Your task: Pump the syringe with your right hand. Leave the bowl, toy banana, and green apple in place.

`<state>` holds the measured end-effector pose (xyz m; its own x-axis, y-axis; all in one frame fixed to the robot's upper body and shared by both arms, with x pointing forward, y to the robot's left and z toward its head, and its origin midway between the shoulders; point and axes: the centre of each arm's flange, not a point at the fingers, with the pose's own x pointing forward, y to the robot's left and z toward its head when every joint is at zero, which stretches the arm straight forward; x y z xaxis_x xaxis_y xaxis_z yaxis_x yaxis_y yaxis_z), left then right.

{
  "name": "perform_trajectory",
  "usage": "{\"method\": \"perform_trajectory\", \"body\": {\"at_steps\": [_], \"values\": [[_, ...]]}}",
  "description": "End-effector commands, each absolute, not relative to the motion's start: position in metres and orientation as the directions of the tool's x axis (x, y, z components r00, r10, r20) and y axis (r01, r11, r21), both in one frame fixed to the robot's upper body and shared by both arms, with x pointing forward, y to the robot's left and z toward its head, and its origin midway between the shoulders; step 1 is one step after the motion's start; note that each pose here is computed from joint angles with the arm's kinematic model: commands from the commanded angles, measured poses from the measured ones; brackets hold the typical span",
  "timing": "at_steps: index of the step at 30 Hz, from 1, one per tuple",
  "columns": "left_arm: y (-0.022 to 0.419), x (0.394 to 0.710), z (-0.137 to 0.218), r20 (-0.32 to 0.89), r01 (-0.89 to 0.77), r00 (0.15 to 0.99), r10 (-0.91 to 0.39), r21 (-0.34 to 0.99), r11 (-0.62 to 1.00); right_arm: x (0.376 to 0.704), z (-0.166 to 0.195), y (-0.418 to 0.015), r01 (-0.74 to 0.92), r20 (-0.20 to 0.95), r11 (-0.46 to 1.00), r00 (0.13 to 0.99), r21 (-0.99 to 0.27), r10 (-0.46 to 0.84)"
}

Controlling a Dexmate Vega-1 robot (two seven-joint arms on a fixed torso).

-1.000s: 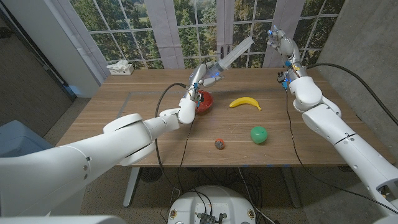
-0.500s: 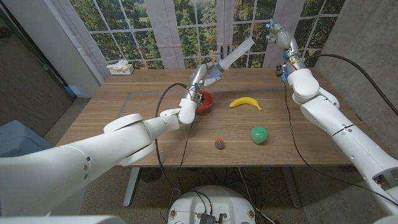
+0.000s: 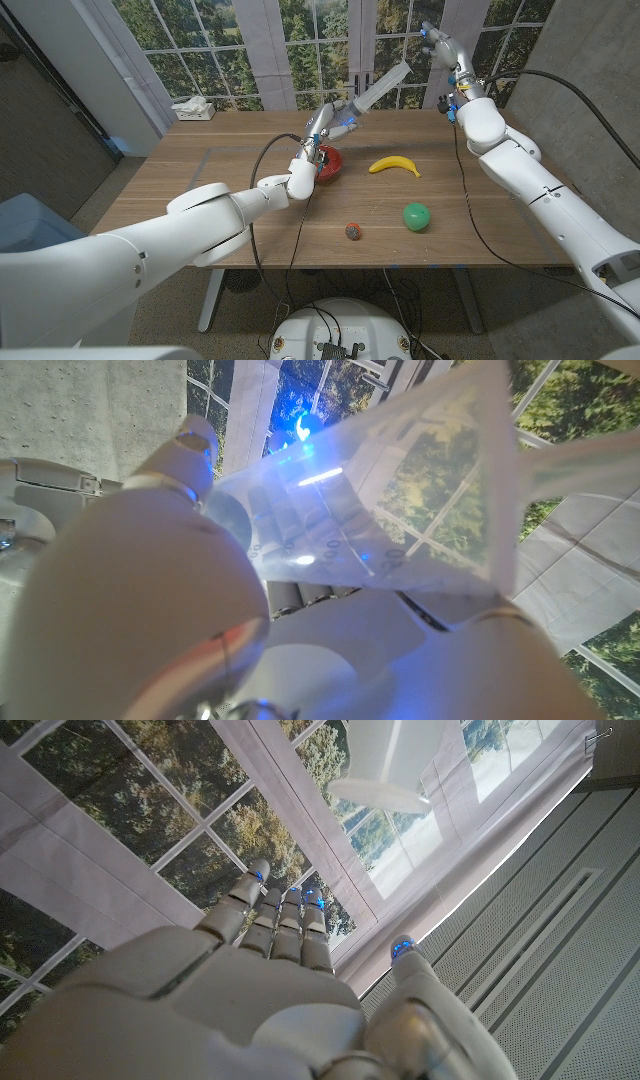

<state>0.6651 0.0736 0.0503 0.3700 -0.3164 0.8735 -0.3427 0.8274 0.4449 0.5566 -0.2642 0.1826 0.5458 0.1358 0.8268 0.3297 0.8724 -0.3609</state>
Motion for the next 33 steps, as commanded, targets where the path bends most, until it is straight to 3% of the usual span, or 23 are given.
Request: {"method": "perform_trajectory", "body": {"at_steps": [1, 33], "values": [[0.071, 0.664, 0.052, 0.872, -0.34, 0.362, -0.329, 0.452, 0.825, 0.564, 0.2, -0.254, 0.372, 0.815, 0.832, 0.558, -0.412, 0.155], [0.069, 0.656, 0.05, 0.891, -0.346, 0.315, -0.327, 0.428, 0.835, 0.56, 0.209, -0.214, 0.386, 0.757, 0.724, 0.589, -0.572, 0.284]]}}
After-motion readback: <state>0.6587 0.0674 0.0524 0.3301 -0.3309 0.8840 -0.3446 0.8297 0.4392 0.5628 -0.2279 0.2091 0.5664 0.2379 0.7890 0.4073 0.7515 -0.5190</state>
